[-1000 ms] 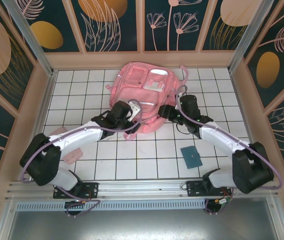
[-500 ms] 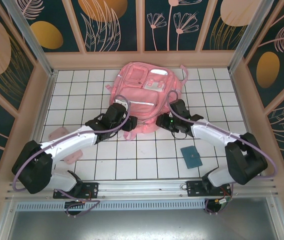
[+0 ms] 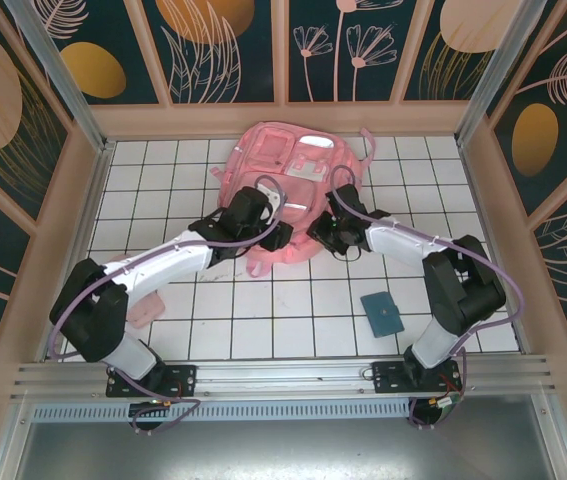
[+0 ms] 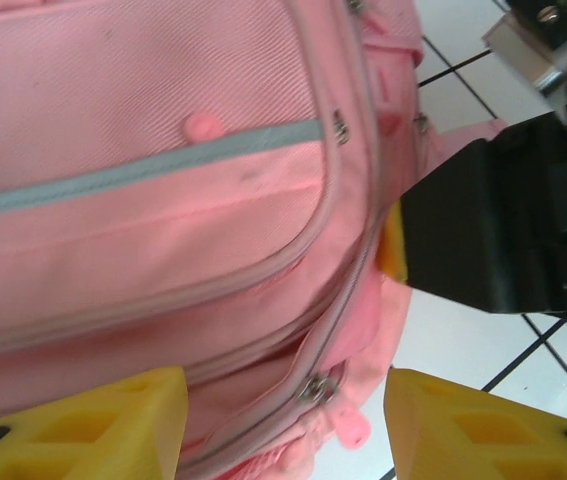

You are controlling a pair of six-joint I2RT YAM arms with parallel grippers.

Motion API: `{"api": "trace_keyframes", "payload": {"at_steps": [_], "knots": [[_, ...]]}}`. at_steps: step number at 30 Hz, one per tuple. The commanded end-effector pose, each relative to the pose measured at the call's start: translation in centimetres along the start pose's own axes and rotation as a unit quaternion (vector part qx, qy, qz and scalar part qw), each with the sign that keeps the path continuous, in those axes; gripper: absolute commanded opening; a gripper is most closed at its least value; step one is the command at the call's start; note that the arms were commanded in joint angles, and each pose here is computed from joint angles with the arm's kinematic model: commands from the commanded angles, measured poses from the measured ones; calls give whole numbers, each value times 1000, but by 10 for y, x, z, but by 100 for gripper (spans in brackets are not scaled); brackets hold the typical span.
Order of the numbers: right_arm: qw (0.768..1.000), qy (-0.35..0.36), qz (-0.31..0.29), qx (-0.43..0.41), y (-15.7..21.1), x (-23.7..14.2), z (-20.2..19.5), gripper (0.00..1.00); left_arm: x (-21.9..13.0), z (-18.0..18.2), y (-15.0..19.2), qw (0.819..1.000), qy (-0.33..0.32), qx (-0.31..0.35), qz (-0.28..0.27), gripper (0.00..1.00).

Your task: Pack books, pencil case, and school supplies into a backpack

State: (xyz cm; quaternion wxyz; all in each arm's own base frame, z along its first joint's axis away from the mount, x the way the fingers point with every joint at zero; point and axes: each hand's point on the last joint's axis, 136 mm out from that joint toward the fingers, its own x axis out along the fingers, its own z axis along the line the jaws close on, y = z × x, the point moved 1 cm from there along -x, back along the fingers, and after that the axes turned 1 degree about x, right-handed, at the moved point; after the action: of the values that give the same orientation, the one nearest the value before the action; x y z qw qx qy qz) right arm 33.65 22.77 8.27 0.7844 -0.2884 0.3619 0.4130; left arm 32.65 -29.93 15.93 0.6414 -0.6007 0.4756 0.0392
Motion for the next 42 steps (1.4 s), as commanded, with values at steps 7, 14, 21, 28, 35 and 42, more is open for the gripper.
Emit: {"api": "trace_keyframes", "payload": {"at_steps": [7,14,21,28,35,42], "knots": [[998,-28,-23,50,-20,-16,-10,44,22,-26,2,996,30,68,46,53],[998,-33,16,54,-16,6,-6,44,44,-27,17,993,29,72,93,53],[997,-46,37,53,-11,11,-8,22,64,-20,34,988,9,73,138,54],[997,-73,39,-4,-4,-6,-2,5,79,13,24,983,-101,60,139,53],[984,-159,47,-66,12,-38,19,2,82,38,24,972,-185,37,137,52],[971,-218,25,-97,8,-63,43,1,71,14,-3,986,-126,15,111,59]]}}
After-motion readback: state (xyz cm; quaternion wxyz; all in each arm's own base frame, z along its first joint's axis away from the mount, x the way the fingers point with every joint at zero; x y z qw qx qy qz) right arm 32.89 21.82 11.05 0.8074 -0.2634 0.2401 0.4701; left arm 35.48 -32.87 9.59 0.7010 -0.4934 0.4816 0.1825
